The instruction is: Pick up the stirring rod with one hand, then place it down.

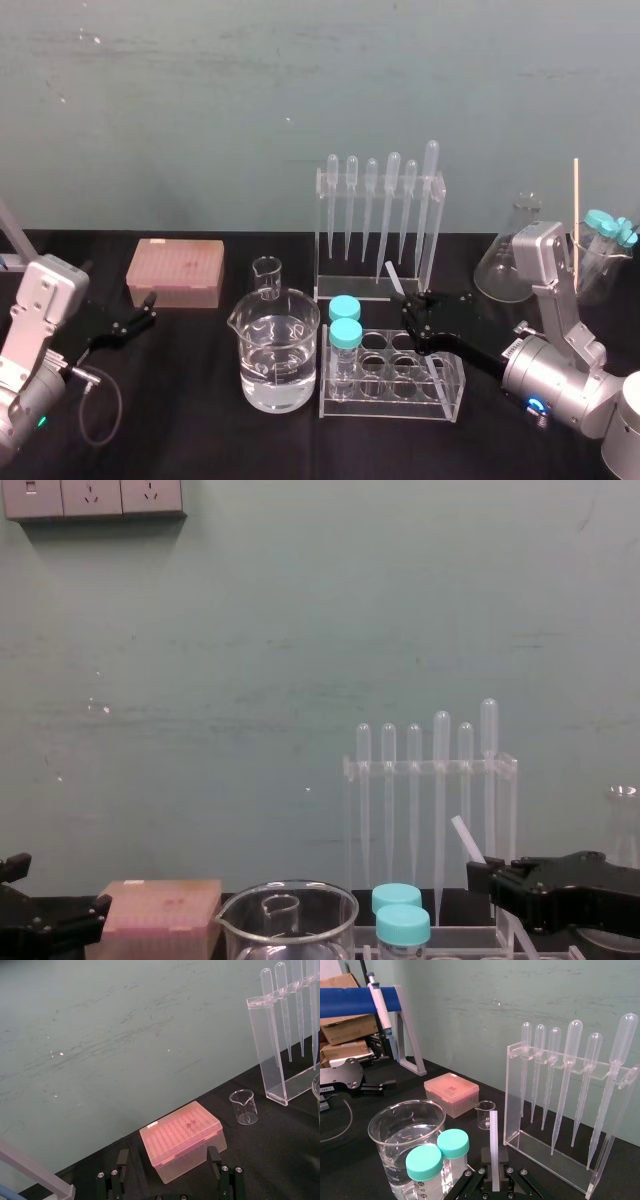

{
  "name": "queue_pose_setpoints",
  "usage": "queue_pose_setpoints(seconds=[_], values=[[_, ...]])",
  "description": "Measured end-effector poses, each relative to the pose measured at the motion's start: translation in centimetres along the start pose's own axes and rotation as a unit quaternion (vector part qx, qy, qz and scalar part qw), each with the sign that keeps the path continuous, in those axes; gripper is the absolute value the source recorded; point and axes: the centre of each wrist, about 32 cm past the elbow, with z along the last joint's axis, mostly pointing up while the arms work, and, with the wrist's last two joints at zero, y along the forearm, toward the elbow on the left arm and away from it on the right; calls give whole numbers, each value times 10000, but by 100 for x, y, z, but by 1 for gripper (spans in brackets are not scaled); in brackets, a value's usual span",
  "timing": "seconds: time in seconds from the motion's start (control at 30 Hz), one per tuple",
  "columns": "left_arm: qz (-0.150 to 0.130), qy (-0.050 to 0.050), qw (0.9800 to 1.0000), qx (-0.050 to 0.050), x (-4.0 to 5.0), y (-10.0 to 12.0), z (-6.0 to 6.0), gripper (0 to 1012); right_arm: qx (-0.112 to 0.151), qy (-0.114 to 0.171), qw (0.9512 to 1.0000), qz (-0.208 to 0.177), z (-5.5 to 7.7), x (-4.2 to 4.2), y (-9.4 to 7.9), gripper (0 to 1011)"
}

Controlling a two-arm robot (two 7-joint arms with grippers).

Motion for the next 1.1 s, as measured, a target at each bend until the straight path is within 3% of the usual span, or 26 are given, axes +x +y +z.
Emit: queue_pose_setpoints(seconds=[0.3, 0.5, 0.53, 0.6, 0.63, 0.7, 0.73, 0.83, 0.93, 1.03, 1.1], values=[[0, 0, 10000, 0, 0, 0, 0, 1000, 97, -6, 9999, -41, 8, 10, -6, 68], [-1, 0, 10000, 0, 0, 0, 0, 1000, 795, 19, 9966, -221, 48, 31, -17, 68], [0, 0, 10000, 0, 0, 0, 0, 1000, 1035, 46, 9942, -275, 69, 39, -13, 69], [0, 0, 10000, 0, 0, 0, 0, 1000, 1275, 61, 9913, -316, 94, 48, -9, 68], [0, 0, 10000, 0, 0, 0, 0, 1000, 1554, 78, 9872, -351, 124, 62, -4, 68], [0, 0, 10000, 0, 0, 0, 0, 1000, 1811, 83, 9828, -355, 148, 73, 2, 68], [0, 0, 10000, 0, 0, 0, 0, 1000, 2067, 67, 9779, -322, 176, 88, 7, 68], [0, 0, 10000, 0, 0, 0, 0, 1000, 2458, -73, 9691, -187, 200, 111, 12, 68], [0, 0, 10000, 0, 0, 0, 0, 1000, 2720, -330, 9617, -51, 184, 135, -2, 68], [0, 0, 10000, 0, 0, 0, 0, 1000, 2773, -610, 9588, 61, 119, 152, -33, 68], [0, 0, 10000, 0, 0, 0, 0, 1000, 2723, -691, 9597, 84, 85, 160, -49, 68]])
